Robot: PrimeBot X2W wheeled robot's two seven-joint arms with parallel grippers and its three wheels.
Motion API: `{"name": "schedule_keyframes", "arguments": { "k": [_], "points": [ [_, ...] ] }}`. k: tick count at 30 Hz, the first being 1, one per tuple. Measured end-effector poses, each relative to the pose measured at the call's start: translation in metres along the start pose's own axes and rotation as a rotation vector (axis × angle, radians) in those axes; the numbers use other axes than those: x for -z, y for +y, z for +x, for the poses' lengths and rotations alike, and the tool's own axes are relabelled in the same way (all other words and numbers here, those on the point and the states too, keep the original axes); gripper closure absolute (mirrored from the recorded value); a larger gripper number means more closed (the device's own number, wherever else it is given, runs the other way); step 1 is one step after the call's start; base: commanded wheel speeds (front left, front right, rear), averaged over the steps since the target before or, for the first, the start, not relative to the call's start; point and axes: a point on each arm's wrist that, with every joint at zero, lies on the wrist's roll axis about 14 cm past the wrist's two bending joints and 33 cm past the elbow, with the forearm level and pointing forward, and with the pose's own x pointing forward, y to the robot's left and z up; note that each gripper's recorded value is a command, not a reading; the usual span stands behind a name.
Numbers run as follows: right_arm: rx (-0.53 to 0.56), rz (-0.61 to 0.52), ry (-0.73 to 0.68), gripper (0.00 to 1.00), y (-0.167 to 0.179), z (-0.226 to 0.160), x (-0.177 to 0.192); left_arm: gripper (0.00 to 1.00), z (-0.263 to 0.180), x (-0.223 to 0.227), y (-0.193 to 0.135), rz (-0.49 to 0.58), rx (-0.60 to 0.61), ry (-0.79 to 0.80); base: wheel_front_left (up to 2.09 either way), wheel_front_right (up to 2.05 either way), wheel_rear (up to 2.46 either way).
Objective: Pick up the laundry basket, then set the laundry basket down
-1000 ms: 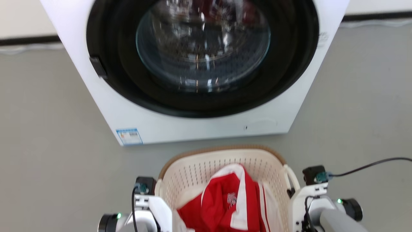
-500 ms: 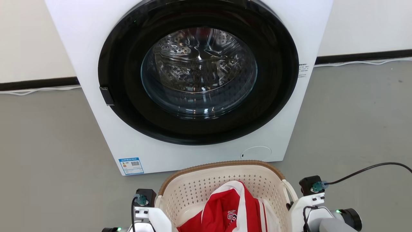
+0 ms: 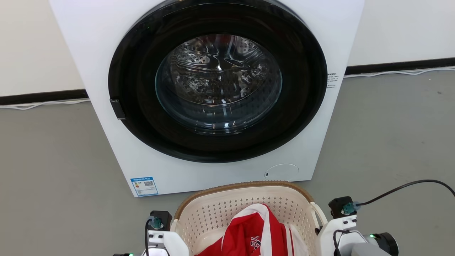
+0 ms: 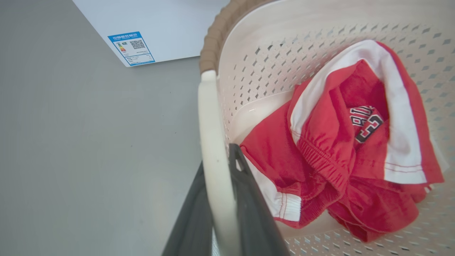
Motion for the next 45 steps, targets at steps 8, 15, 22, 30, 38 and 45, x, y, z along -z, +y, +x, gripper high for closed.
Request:
{"name": "schedule_keyframes", "arguments": {
  "k": [8, 15, 22, 30, 38, 45],
  "points": [
    [0.0, 0.01, 0.009, 1.0, 0.001, 0.0, 0.003, 1.0, 0.001, 0.004, 0.0, 0.007, 0.0, 0.013, 0.0, 0.0, 0.0],
    [-0.003, 0.011, 0.018, 1.0, 0.002, 0.0, 0.006, 1.0, 0.001, 0.005, 0.0, 0.005, 0.0, 0.019, 0.0, 0.0, 0.0],
    [-0.002, 0.024, 0.028, 1.0, 0.002, 0.001, 0.009, 1.0, 0.001, 0.008, -0.001, 0.01, 0.002, 0.025, 0.0, 0.0, 0.0],
    [-0.003, 0.021, 0.035, 1.0, 0.002, 0.0, 0.011, 1.0, 0.001, 0.009, -0.001, 0.009, 0.003, 0.03, 0.0, 0.0, 0.0],
    [-0.002, 0.022, 0.042, 1.0, 0.001, 0.0, 0.014, 1.0, 0.001, 0.01, -0.002, 0.005, 0.006, 0.035, 0.0, 0.0, 0.0],
    [-0.002, 0.027, 0.034, 1.0, 0.0, 0.001, 0.008, 1.0, 0.003, 0.012, -0.003, 0.01, 0.009, 0.04, 0.0, 0.0, 0.0]
  ]
}}
